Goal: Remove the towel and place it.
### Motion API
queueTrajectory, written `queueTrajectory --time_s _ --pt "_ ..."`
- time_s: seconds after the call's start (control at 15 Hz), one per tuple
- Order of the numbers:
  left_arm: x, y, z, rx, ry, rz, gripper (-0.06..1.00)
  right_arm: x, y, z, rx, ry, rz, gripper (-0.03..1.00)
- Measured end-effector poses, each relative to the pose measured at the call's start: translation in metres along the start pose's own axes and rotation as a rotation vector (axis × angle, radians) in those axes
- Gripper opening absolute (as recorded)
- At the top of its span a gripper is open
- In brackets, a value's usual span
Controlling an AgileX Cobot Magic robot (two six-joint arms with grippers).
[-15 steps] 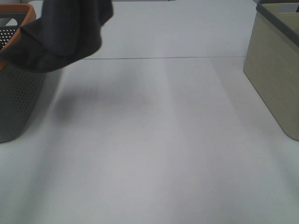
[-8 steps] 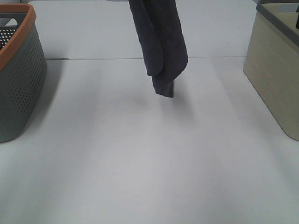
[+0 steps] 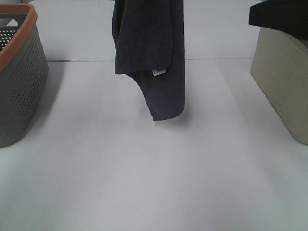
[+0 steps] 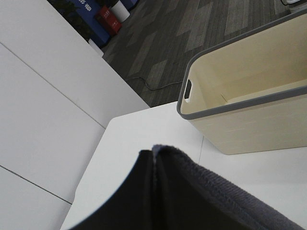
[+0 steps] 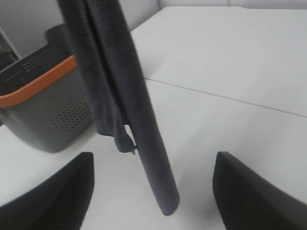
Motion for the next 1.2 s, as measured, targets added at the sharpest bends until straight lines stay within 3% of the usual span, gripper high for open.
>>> queueTrajectory --time_s 0.13,0.4,0.6,0.87,1.07,1.2 --pt "0.0 0.0 0.001 -0.003 0.012 -0.002 0.0 -0.004 0.004 0.009 0.023 0.097 -0.03 0.7" --pt "0.0 0.0 0.002 -0.01 0.018 -0.002 0.0 -0.016 0.01 0.008 0.021 0.182 -0.096 0.7" --pt "-0.001 0.0 0.002 -0.023 0.018 -0.001 0.0 -0.032 0.003 0.005 -0.024 0.272 -0.078 0.7" --pt "-0.001 0.0 0.002 -0.034 0.018 -0.001 0.0 -0.059 -0.01 0.001 -0.007 0.301 -0.028 0.7" --pt "-0.001 0.0 0.002 -0.038 0.018 -0.001 0.0 -0.09 -0.017 0.009 0.066 0.264 0.036 0.7" --pt "-0.001 0.0 0.0 -0.039 0.005 0.0 0.0 -0.11 -0.015 0.001 0.111 0.214 0.055 0.7"
Point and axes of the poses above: a point on each arm's last joint axis where the gripper is mounted, x pointing back along that axis away from the gripper, z along the wrist's bending axis when the last joint is at zero, y = z × x, the point moved 4 cm from there along -x, pointing out along that axis toward the gripper, and after that the axes turned 11 degrees about -x, right-handed, at the moved point
